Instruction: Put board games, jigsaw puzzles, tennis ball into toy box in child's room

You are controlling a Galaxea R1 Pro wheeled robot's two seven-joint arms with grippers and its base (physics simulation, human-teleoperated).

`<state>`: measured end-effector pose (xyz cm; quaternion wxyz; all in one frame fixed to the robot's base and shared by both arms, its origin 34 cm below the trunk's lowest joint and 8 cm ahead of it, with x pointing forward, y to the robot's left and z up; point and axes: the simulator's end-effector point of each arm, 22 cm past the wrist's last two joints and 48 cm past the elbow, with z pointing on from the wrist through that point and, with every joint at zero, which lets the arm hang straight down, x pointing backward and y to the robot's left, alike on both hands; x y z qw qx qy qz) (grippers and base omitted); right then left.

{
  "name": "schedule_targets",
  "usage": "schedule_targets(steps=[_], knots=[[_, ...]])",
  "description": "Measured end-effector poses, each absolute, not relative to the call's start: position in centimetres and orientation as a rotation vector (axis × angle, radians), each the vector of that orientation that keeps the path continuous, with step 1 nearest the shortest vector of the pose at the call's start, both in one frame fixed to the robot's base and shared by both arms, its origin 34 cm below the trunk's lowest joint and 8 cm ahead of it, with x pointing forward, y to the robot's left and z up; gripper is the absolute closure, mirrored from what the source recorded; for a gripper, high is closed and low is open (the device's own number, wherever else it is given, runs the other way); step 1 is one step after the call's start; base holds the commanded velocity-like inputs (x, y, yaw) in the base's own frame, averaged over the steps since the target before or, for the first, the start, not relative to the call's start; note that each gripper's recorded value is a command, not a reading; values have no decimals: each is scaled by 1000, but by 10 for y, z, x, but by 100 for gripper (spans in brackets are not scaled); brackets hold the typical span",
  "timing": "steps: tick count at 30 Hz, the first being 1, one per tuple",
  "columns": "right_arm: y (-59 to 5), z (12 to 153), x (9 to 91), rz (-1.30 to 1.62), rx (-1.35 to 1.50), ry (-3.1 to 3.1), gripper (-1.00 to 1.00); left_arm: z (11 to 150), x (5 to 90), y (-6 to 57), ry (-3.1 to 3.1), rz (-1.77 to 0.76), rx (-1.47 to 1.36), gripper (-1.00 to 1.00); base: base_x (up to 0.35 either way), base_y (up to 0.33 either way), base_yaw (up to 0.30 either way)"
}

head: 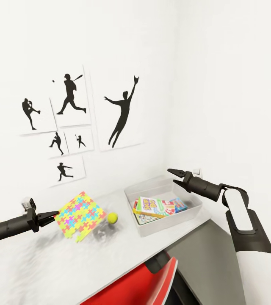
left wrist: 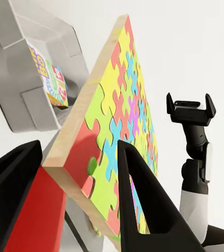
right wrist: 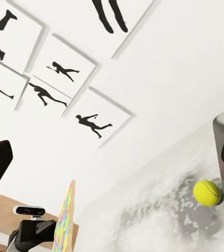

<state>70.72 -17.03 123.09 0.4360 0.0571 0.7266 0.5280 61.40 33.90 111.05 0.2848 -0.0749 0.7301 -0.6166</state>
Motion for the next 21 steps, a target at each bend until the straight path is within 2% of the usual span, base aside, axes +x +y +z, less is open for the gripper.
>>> schedule_targets(steps=[10,21], knots=[[-170,1231,707,1314,142,1808,-100,1110,614,339,1955,-1648,-200,100,74,-42,24],[-170,1231,707,1315,142,1808,-100,1110,614,339,1955,-1648,-199,100,24,35,217]])
